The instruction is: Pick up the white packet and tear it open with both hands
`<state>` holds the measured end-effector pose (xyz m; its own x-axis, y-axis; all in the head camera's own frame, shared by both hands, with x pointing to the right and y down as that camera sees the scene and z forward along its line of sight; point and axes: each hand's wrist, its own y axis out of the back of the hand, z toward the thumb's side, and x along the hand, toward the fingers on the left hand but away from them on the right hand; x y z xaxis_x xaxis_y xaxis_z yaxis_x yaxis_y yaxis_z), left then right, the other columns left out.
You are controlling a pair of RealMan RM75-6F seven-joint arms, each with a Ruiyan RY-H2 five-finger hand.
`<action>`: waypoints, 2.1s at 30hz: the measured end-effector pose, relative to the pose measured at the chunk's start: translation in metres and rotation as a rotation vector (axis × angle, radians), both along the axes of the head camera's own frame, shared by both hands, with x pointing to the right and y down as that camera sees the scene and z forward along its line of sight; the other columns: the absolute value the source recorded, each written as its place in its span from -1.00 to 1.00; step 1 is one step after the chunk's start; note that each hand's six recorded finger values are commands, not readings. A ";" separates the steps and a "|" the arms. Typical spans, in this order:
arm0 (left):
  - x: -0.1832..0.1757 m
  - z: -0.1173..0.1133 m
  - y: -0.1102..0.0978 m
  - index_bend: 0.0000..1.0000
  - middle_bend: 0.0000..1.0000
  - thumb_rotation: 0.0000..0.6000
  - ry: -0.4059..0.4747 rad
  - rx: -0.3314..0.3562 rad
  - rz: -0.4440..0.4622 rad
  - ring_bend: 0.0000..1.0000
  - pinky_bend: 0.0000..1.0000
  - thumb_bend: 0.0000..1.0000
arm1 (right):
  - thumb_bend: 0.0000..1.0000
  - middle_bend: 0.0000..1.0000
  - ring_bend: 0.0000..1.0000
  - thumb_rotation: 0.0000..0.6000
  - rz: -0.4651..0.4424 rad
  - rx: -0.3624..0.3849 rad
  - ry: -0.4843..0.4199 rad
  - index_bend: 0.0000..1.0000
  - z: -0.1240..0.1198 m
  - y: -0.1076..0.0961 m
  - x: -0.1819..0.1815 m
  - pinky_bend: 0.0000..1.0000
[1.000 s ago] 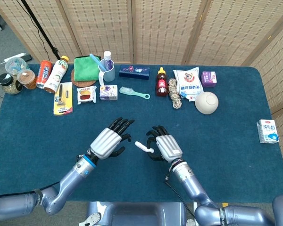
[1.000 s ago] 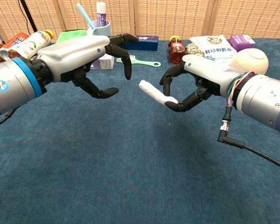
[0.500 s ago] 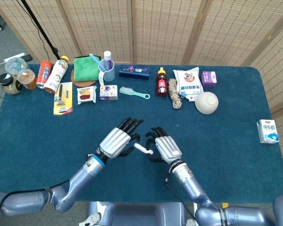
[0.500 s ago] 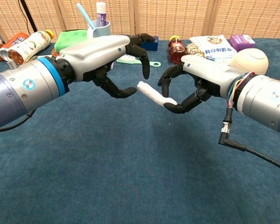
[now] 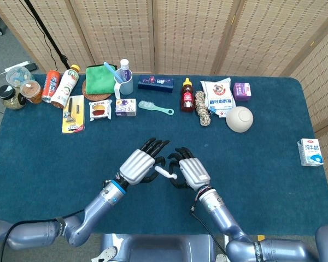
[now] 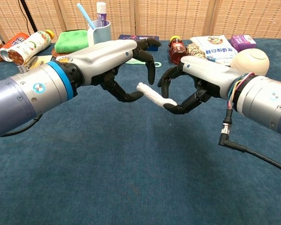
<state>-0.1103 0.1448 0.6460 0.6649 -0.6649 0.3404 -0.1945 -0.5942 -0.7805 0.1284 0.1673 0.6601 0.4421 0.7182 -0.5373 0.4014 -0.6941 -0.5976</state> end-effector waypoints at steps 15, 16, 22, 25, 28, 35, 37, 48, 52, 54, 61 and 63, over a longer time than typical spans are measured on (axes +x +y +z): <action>0.002 0.004 -0.001 0.01 -0.97 1.00 -0.007 -0.006 -0.006 -1.00 -0.95 -0.31 | -0.06 -0.53 -0.83 1.00 0.000 0.000 -0.002 0.16 -0.001 -0.001 0.001 -1.00; 0.002 0.004 -0.001 0.03 -0.97 1.00 -0.007 -0.005 -0.007 -1.00 -0.95 -0.31 | -0.06 -0.53 -0.84 1.00 0.000 -0.001 -0.002 0.16 -0.001 0.000 0.001 -1.00; 0.004 0.005 -0.001 0.06 -0.97 1.00 -0.008 -0.008 -0.012 -1.00 -0.95 -0.31 | -0.06 -0.53 -0.84 1.00 0.005 -0.005 -0.003 0.16 0.000 -0.001 0.003 -1.00; 0.005 0.005 0.000 0.11 -0.97 1.00 -0.005 -0.010 -0.016 -1.00 -0.95 -0.31 | -0.06 -0.53 -0.84 1.00 0.006 -0.005 -0.002 0.16 0.000 -0.001 0.004 -1.00; 0.005 0.006 0.000 0.13 -0.96 1.00 -0.008 -0.012 -0.016 -1.00 -0.95 -0.30 | -0.06 -0.53 -0.83 1.00 0.005 -0.004 0.000 0.16 0.000 -0.001 0.004 -1.00; 0.004 0.008 0.000 0.22 -0.92 1.00 -0.010 -0.016 -0.026 -1.00 -0.95 -0.30 | -0.06 -0.53 -0.84 1.00 0.009 -0.007 0.003 0.16 0.000 -0.001 0.007 -1.00; 0.004 0.009 0.000 0.23 -0.91 1.00 -0.009 -0.019 -0.031 -1.00 -0.95 -0.30 | -0.06 -0.53 -0.83 1.00 0.010 -0.008 0.002 0.16 0.001 -0.001 0.007 -1.00; 0.002 0.011 -0.002 0.35 -0.85 1.00 -0.011 -0.027 -0.049 -1.00 -0.95 -0.30 | -0.06 -0.53 -0.84 1.00 0.011 -0.007 0.006 0.17 0.001 -0.002 0.010 -1.00; 0.001 0.010 -0.003 0.36 -0.85 1.00 -0.011 -0.027 -0.053 -1.00 -0.95 -0.30 | -0.06 -0.53 -0.84 1.00 0.009 -0.007 0.007 0.17 0.001 -0.002 0.010 -1.00; 0.001 0.010 -0.003 0.37 -0.85 1.00 -0.012 -0.028 -0.055 -1.00 -0.95 -0.30 | -0.05 -0.53 -0.84 1.00 0.010 -0.005 0.010 0.17 0.001 -0.002 0.010 -1.00; -0.007 0.009 -0.009 0.40 -0.85 1.00 -0.016 -0.027 -0.074 -1.00 -0.95 -0.29 | -0.06 -0.53 -0.84 1.00 0.019 0.008 0.019 0.18 0.000 -0.007 0.016 -1.00; -0.010 0.008 -0.012 0.41 -0.85 1.00 -0.016 -0.026 -0.083 -1.00 -0.95 -0.30 | -0.06 -0.53 -0.84 1.00 0.024 0.013 0.024 0.18 -0.001 -0.009 0.019 -1.00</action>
